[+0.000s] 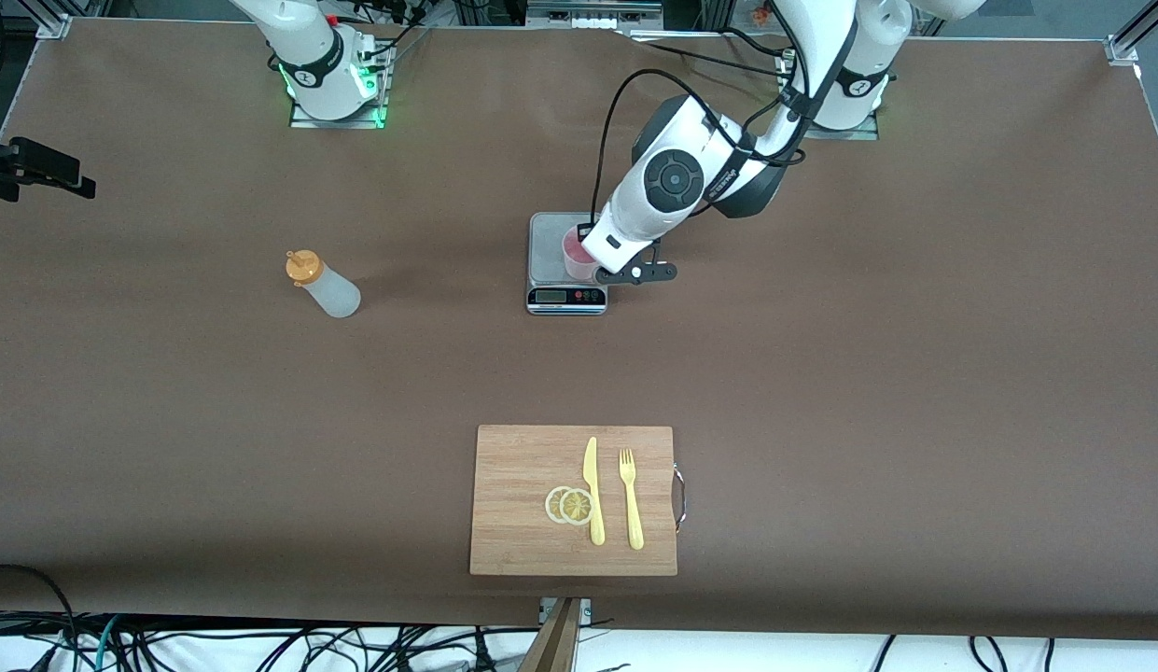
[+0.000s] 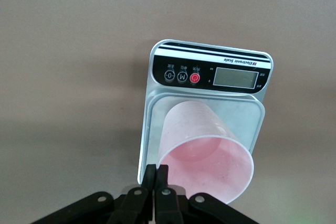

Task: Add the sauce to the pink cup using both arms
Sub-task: 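Carry the pink cup with the left gripper onto the scale, then lower the pink cup onto the scale and open the left gripper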

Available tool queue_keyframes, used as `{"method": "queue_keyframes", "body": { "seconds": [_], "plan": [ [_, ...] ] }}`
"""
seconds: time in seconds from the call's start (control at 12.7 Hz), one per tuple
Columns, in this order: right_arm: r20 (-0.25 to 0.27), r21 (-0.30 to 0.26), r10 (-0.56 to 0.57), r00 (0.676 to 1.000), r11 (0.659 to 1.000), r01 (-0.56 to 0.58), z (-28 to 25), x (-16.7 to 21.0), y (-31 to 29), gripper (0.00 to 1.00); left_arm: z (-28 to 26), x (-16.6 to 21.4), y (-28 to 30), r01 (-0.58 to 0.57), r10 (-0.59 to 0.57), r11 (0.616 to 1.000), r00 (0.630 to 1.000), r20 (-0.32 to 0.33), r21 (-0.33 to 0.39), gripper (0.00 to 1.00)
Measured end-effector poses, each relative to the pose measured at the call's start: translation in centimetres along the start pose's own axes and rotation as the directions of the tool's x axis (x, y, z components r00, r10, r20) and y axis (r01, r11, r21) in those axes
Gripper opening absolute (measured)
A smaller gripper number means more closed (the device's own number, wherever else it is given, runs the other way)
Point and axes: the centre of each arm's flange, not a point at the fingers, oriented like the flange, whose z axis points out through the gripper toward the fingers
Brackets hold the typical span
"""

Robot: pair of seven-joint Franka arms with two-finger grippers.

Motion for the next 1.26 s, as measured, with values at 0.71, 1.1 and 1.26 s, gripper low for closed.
{"method": "queue_keyframes", "body": {
  "seconds": [0.71,1.1,1.26],
  "plan": [
    [0.000,-0.005,0.001,1.000,1.000,-0.001,0.0,0.0,0.1,1.00,0.9,-2.1,1.8,-0.010,0.010,1.000,1.000,0.011,0.004,0.03],
    [0.025,0.003,-0.023,0.999,1.000,0.023,0.8,0.6,-1.2,1.00,0.8,-2.0,1.8,-0.008,0.008,1.000,1.000,0.010,0.003,0.03],
    [0.039,0.004,-0.038,0.999,0.999,0.038,1.4,1.1,-1.8,1.00,0.8,-2.0,1.8,-0.007,0.007,1.000,1.000,0.010,0.003,0.09]
  ]
}}
